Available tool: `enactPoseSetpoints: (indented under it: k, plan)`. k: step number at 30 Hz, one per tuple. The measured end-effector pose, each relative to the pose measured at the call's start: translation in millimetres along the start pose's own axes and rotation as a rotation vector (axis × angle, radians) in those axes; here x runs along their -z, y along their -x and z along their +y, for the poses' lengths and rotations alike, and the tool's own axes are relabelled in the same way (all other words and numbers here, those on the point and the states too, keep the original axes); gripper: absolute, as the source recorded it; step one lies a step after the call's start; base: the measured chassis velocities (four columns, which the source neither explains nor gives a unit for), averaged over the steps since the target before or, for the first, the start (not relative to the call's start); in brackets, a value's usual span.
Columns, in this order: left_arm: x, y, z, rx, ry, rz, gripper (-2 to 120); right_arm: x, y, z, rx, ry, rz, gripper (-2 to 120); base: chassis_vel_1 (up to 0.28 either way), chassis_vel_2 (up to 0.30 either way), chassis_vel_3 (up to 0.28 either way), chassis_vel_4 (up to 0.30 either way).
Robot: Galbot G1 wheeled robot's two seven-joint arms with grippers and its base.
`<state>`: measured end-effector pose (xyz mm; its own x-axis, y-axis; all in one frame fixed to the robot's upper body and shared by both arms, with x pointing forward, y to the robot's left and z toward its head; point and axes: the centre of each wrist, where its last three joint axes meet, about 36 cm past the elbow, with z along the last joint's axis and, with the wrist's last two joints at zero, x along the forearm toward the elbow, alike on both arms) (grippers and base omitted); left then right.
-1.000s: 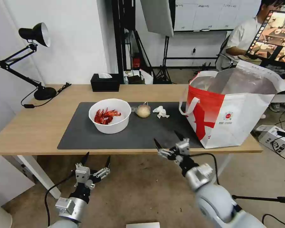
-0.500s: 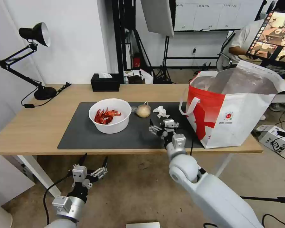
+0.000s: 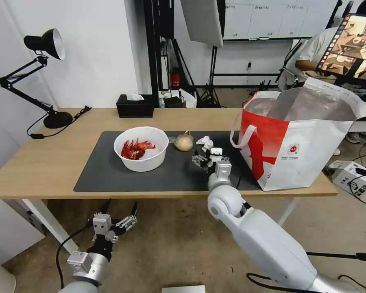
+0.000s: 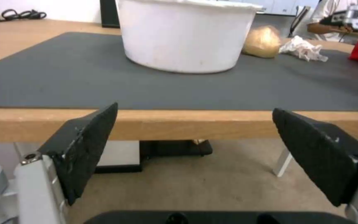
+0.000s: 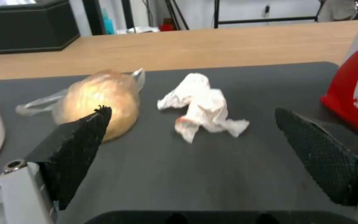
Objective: Pick up the trash from the table and place it into the takeout bag.
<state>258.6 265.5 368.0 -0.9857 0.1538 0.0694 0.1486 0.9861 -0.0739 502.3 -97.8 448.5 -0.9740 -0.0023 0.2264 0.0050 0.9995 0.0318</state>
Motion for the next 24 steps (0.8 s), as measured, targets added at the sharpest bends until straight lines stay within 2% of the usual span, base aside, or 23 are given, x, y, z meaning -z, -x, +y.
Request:
enactPoseSetpoints:
  k: [11,24]
  plan:
    - [-6.7,3,-2.7,-0.007,-0.009,0.011,100,23,41,5,-0.023,-0.035,0.055,100,0.0,0.0,0.0,0.0]
    - [-5.7,4,-6.5,-0.018,-0.015,0.003,100,50,81,9,-0.04,-0.048,0.123,100,0.0,0.0,0.0,0.0]
